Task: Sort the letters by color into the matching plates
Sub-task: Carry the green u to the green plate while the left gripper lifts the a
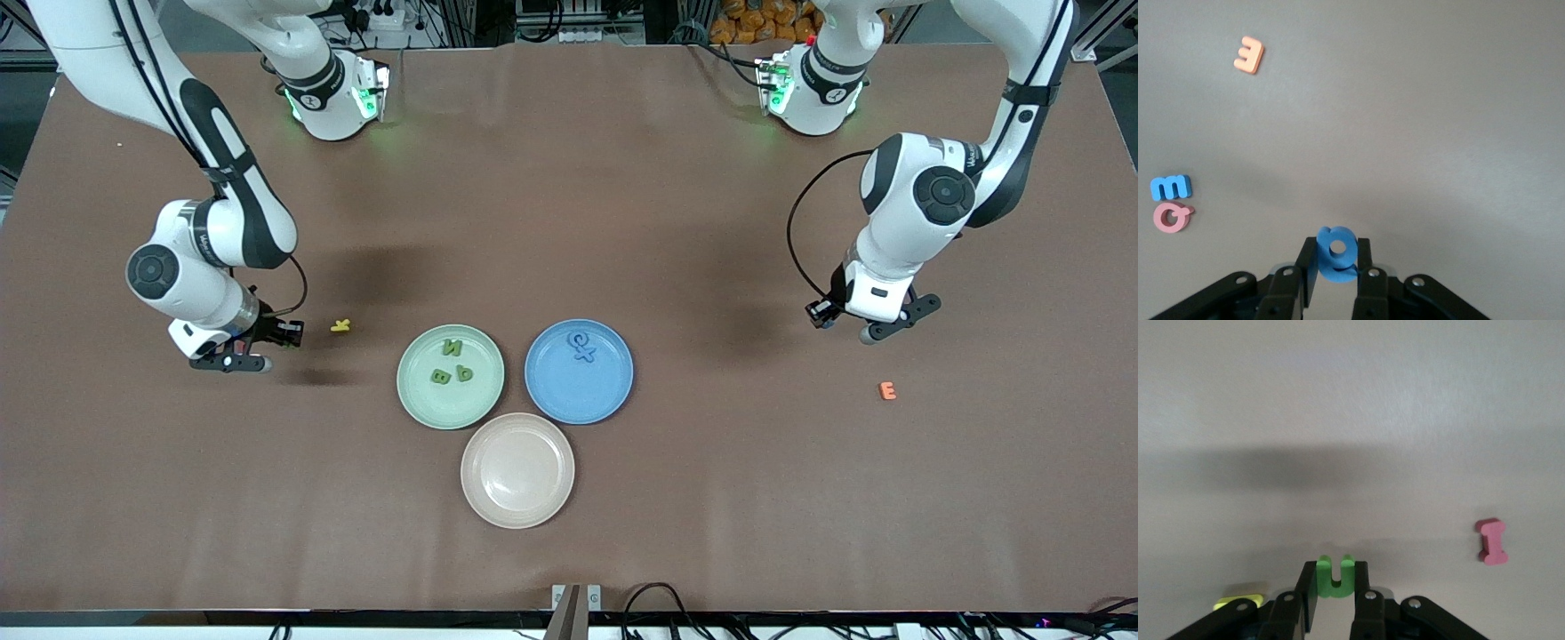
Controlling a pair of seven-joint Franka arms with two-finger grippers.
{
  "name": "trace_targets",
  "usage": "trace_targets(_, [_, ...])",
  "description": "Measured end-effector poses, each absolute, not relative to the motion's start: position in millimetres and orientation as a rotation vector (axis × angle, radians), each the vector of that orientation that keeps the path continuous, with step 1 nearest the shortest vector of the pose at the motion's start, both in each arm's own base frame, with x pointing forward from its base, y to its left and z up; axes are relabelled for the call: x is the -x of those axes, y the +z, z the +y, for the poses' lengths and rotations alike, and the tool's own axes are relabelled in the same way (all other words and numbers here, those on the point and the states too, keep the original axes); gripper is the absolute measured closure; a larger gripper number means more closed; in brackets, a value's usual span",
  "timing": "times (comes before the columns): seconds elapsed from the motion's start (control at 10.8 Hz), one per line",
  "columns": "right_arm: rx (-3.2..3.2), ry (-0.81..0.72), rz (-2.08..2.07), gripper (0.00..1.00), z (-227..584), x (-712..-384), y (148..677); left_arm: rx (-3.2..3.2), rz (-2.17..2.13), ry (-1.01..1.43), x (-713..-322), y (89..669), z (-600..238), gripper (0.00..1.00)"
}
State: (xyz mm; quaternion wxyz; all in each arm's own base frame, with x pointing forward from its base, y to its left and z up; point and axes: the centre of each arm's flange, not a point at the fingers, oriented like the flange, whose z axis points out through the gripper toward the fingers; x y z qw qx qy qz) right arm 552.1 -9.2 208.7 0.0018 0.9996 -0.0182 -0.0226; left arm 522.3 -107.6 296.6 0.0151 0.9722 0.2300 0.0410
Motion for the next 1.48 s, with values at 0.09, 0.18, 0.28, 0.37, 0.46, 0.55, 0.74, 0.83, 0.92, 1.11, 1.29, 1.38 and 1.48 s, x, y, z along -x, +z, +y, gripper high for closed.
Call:
trace_targets(0.09, [-3.138,-0.079,-0.037,0.74,-5.0,-562.6,221.1,-3.028,0.711,0.130,-528.6,305.9,-111.0,0.72])
trace_targets(0.18, [-3.140,-0.077,-0.021,0.74,0.8,-572.0,232.1,-3.032,0.707,0.127,-535.8,317.3,-114.3,0.72])
trace_targets(0.28, [-3.142,-0.072,-0.004,0.74,7.3,-578.7,240.4,-3.038,0.705,0.119,-542.8,329.7,-117.5,0.72])
trace_targets(0.37, [-3.145,-0.063,0.008,0.74,13.4,-583.5,246.5,-3.044,0.704,0.113,-550.0,343.3,-120.2,0.72])
trace_targets(0.46, [-3.156,-0.051,0.005,0.74,19.2,-586.7,250.8,-3.048,0.705,0.107,-556.7,357.2,-122.1,0.72])
trace_targets(0.55, [-3.181,-0.039,-0.019,0.74,26.3,-589.5,254.5,-3.054,0.706,0.098,-562.1,369.5,-123.1,0.72])
trace_targets(0.74, [-3.222,-0.005,-0.057,0.74,43.1,-596.4,264.7,-3.064,0.702,0.083,-568.9,387.6,-124.3,0.72])
trace_targets(0.83, [-3.229,0.013,-0.080,0.74,52.2,-599.8,270.3,-3.068,0.703,0.074,-570.9,394.1,-125.0,0.72])
trace_targets(0.92, [-3.235,0.027,-0.114,0.74,62.7,-602.3,275.3,-3.073,0.704,0.063,-572.1,399.2,-125.4,0.72])
trace_targets(1.11, [-3.244,0.043,-0.154,0.74,87.1,-604.4,282.5,-3.081,0.701,0.048,-574.6,410.7,-128.3,0.72])
trace_targets(1.29, [-3.275,0.049,-0.186,0.74,112.6,-604.4,288.5,-3.084,0.699,0.043,-576.0,417.7,-130.3,0.72])
trace_targets(1.38, [-3.285,0.046,-0.196,0.74,123.7,-604.0,291.2,-3.085,0.698,0.042,-576.0,418.0,-130.4,0.72])
trace_targets(1.48, [-3.290,0.046,-0.208,0.74,133.3,-603.8,294.1,-3.085,0.697,0.041,-575.9,417.9,-130.9,0.72])
